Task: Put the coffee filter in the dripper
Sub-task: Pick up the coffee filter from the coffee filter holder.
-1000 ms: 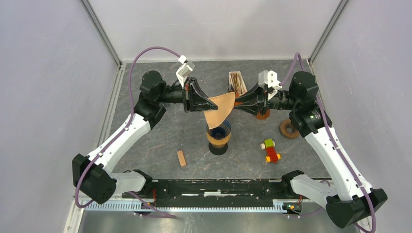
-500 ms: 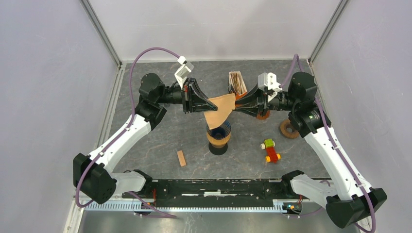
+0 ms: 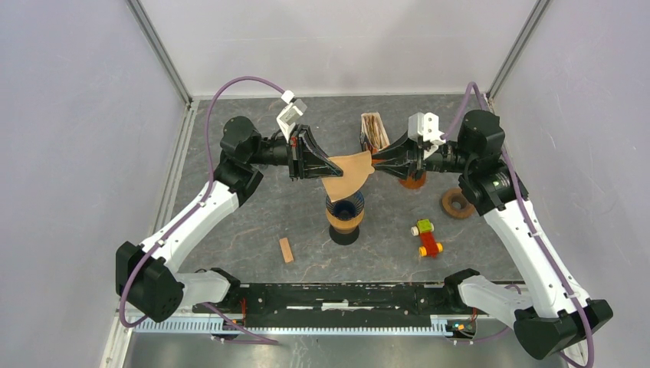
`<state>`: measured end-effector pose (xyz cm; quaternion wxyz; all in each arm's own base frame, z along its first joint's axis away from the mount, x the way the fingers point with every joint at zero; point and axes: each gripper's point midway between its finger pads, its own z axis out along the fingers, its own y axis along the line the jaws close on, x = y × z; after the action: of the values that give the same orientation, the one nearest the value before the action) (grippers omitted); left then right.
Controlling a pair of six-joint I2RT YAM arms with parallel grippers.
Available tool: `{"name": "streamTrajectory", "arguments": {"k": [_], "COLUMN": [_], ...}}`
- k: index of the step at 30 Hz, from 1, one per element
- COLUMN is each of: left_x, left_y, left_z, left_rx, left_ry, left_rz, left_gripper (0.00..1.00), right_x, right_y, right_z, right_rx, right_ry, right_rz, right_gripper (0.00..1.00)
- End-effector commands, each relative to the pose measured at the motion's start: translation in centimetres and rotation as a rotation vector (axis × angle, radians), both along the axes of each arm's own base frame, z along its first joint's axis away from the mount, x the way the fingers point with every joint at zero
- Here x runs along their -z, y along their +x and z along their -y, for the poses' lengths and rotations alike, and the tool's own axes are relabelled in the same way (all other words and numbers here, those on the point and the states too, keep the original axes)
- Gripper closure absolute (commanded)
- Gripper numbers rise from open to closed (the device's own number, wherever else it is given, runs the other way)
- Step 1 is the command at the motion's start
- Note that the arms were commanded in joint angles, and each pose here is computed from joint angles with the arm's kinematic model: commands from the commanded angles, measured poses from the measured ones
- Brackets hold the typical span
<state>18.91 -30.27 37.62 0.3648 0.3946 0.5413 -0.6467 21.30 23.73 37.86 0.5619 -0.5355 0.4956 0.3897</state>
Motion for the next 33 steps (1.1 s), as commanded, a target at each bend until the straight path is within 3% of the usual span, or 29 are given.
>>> {"name": "streamTrajectory", "arguments": {"k": [1, 27, 33], "left_x": [-0.6, 0.3, 0.6], "left_y": [-0.5, 1.8, 2.1], "left_z": [-0.3, 0.3, 0.3], "left_rx": [0.016, -0.061, -0.077], "left_ry": [-0.014, 0.022, 0.036], "left_rz": [0.043, 0.067, 0.096], "left_gripper": [0.98, 0.98, 0.98], "right_x": [-1.5, 0.9, 1.2], "right_y": [-0.2, -1.9, -2.2], "right_z": [0.0, -0.7, -0.8], "right_rx": [-0.006, -0.106, -0.136], "right_ry": [0.015, 0.058, 0.073], "right_rz": [0.035, -0.097, -0.140], "right_gripper": [0.71, 0.68, 0.62]}}
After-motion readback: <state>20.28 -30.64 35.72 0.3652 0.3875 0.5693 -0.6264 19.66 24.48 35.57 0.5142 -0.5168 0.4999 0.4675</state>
